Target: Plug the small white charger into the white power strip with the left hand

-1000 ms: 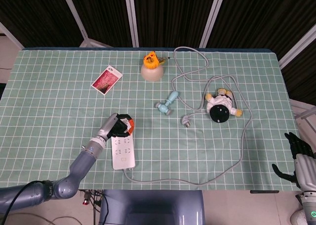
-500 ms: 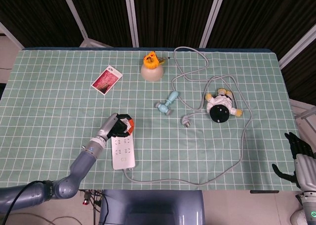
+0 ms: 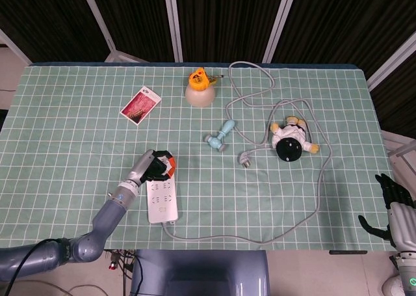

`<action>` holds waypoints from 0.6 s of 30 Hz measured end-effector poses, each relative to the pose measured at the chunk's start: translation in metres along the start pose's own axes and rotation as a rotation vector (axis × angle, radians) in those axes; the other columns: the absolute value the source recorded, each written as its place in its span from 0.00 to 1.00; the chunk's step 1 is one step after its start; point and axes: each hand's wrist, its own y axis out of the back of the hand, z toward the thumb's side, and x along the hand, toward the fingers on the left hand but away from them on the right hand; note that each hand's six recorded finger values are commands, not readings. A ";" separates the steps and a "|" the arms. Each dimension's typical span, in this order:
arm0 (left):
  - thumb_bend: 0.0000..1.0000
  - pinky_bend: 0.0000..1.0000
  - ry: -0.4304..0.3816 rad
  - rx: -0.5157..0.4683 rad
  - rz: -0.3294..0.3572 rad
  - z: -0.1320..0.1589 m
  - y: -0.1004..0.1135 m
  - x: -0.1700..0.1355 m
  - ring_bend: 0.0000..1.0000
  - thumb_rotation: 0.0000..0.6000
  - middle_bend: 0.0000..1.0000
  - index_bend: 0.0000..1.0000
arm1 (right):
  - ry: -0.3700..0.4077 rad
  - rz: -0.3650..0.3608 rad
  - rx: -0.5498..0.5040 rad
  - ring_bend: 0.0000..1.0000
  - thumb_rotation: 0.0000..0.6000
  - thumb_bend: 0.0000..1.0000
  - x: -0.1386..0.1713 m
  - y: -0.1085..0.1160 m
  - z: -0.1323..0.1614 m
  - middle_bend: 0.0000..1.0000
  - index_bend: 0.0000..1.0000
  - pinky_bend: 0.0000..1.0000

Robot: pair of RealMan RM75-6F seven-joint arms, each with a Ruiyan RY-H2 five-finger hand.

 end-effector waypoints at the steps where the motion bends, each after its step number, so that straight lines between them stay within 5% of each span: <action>1: 0.46 1.00 -0.005 -0.002 0.003 0.001 0.001 0.000 0.96 1.00 0.97 0.79 | 0.000 0.000 0.000 0.00 1.00 0.35 0.000 0.000 0.000 0.00 0.00 0.00; 6: 0.44 0.98 -0.050 -0.006 0.031 0.013 0.008 0.000 0.88 1.00 0.88 0.69 | 0.001 -0.001 0.003 0.00 1.00 0.35 0.000 0.000 0.000 0.00 0.00 0.00; 9: 0.43 0.87 -0.096 -0.007 0.061 0.025 0.015 -0.003 0.76 1.00 0.77 0.62 | 0.003 -0.003 0.006 0.00 1.00 0.35 0.000 0.000 0.000 0.00 0.00 0.00; 18: 0.33 0.24 -0.267 0.114 0.168 0.056 0.043 -0.028 0.18 1.00 0.33 0.48 | 0.009 -0.005 0.012 0.00 1.00 0.35 0.000 0.000 0.001 0.00 0.00 0.00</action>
